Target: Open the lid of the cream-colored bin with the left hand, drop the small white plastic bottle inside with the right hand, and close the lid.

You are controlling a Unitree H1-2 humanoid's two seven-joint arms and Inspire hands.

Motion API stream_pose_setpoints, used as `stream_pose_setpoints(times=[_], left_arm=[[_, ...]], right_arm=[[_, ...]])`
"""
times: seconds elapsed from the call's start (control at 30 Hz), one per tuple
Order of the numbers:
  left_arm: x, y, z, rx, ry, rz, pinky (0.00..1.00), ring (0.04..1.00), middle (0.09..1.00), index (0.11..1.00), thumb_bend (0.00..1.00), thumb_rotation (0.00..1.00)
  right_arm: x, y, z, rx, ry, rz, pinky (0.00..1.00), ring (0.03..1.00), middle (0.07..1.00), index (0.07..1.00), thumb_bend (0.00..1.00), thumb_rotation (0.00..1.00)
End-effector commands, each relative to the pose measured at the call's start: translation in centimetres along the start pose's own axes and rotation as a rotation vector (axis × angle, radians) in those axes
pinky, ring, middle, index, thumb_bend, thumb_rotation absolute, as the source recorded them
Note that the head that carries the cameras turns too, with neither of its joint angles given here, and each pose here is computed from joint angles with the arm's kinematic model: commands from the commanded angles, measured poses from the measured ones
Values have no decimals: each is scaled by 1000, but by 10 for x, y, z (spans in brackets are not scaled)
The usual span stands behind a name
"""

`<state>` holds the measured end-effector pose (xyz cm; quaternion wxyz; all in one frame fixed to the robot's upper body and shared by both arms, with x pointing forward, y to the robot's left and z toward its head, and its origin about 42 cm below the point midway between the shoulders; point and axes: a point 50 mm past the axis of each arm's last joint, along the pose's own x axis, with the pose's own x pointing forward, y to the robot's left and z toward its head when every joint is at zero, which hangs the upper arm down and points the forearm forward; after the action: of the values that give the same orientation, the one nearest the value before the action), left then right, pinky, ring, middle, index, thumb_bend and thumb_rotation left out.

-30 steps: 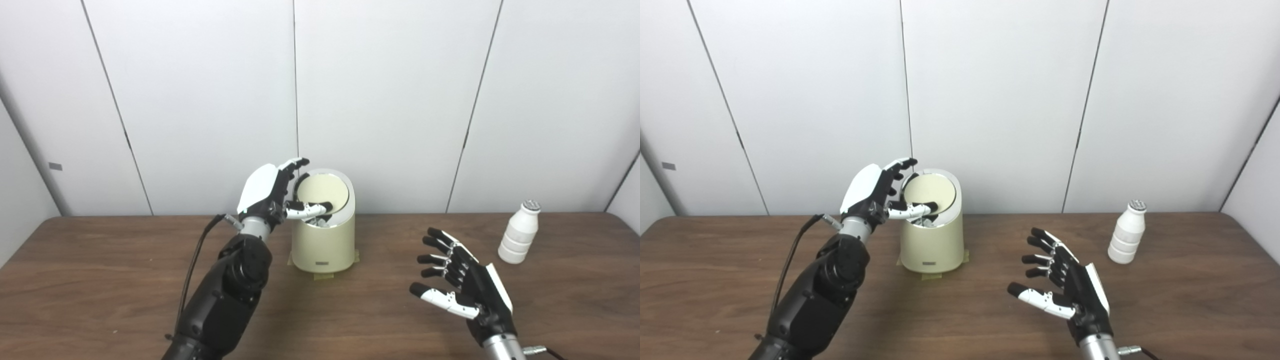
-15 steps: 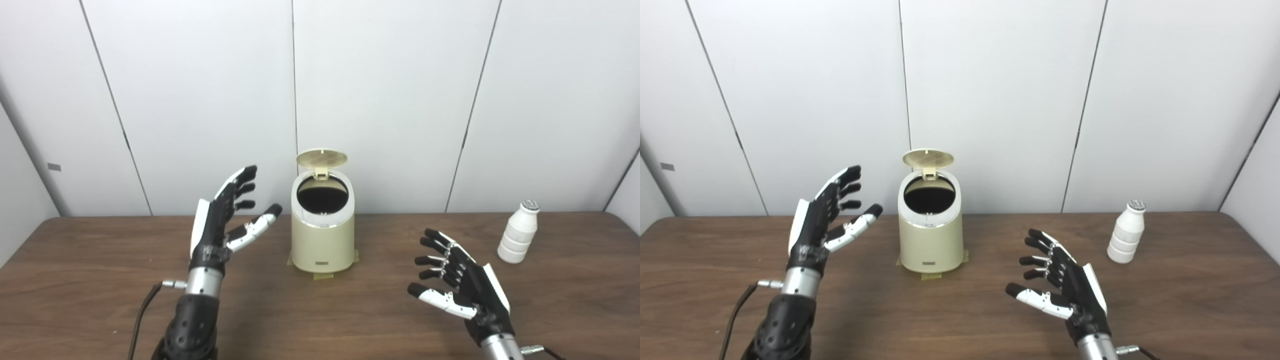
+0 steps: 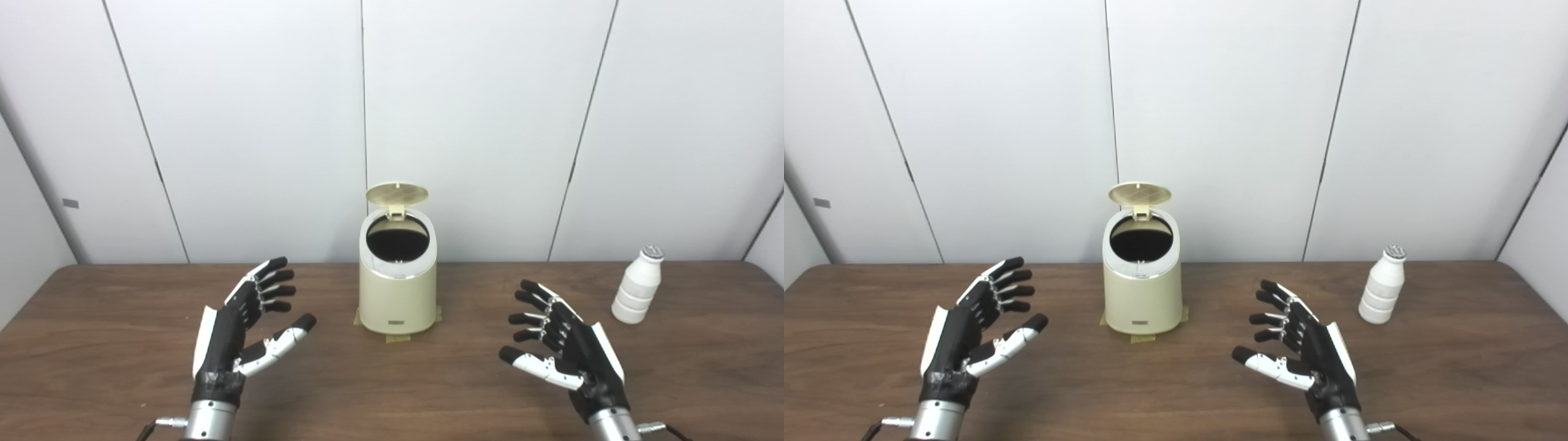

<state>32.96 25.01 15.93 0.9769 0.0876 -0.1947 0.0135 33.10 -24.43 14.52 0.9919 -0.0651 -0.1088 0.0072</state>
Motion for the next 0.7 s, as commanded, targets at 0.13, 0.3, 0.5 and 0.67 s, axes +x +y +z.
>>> stream_pose_setpoints(times=[0.13, 0.3, 0.5, 0.67], left_arm=[[11, 1, 3, 0, -55, 17, 600, 653, 718, 793, 715, 143], [10, 4, -2, 18, 1, -3, 628, 654, 713, 802, 708, 158], [14, 18, -9, 51, 6, -17, 628, 655, 713, 802, 662, 119], [18, 27, -10, 84, 2, -15, 637, 660, 714, 796, 612, 62]], right_arm=[[13, -1, 18, 23, -123, -21, 548, 662, 805, 807, 809, 257], [20, -20, 30, -53, -208, -51, 567, 675, 819, 820, 816, 227], [32, -41, 91, -397, -421, -159, 516, 653, 783, 787, 801, 162], [26, -64, 129, -482, -476, -307, 524, 671, 803, 798, 776, 101]])
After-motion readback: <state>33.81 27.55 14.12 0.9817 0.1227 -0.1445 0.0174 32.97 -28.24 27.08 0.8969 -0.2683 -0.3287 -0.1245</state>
